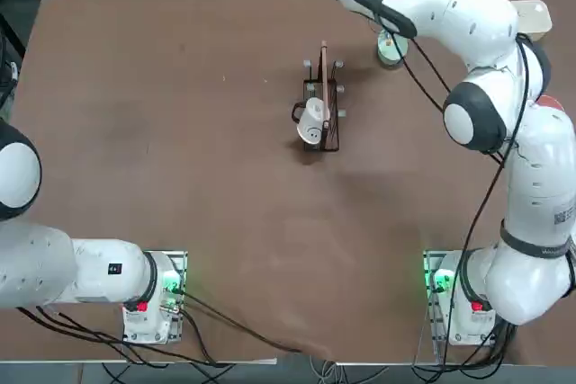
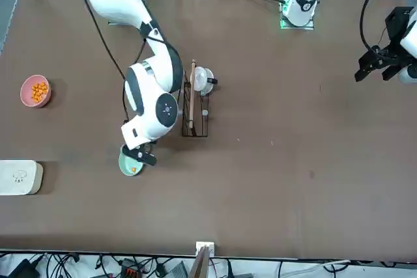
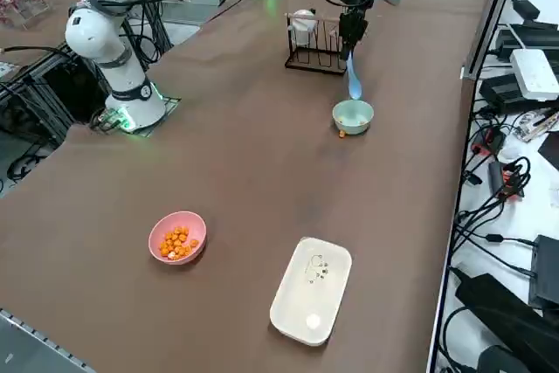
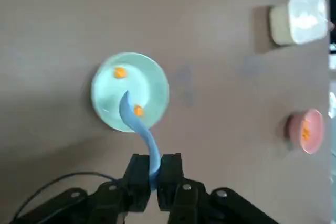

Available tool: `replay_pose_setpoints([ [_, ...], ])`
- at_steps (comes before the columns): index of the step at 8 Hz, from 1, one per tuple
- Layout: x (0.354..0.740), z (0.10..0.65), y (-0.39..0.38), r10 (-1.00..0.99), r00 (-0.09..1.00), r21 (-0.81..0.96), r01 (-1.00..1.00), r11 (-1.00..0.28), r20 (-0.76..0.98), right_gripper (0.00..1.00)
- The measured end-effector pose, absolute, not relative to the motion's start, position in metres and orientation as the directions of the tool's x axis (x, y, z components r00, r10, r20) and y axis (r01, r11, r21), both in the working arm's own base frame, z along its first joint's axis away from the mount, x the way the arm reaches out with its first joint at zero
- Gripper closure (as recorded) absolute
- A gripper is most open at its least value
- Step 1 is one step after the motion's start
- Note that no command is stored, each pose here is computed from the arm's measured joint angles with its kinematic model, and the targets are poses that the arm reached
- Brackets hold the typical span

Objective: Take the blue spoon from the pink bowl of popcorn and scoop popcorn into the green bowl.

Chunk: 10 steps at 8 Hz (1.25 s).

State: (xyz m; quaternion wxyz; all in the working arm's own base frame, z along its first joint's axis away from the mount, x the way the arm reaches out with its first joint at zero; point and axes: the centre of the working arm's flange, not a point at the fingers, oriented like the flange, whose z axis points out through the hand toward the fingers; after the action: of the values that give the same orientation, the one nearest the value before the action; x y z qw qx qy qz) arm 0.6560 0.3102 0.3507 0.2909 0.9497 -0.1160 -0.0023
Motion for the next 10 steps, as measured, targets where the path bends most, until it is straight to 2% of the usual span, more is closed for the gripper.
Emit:
replay_pose_setpoints([
  [3,0.658,0.36,0.22,-0.355,0.929,0.681,-0.195,-0.706,-0.103,0.89],
  [6,0.658,0.307,0.108,-0.456,0.875,0.814,-0.141,-0.564,-0.164,0.89],
  [8,0.638,0.277,0.039,-0.436,0.886,0.846,-0.107,-0.522,-0.157,0.89],
  [10,0.601,0.293,-0.044,-0.445,0.885,0.839,-0.135,-0.527,-0.137,0.89],
])
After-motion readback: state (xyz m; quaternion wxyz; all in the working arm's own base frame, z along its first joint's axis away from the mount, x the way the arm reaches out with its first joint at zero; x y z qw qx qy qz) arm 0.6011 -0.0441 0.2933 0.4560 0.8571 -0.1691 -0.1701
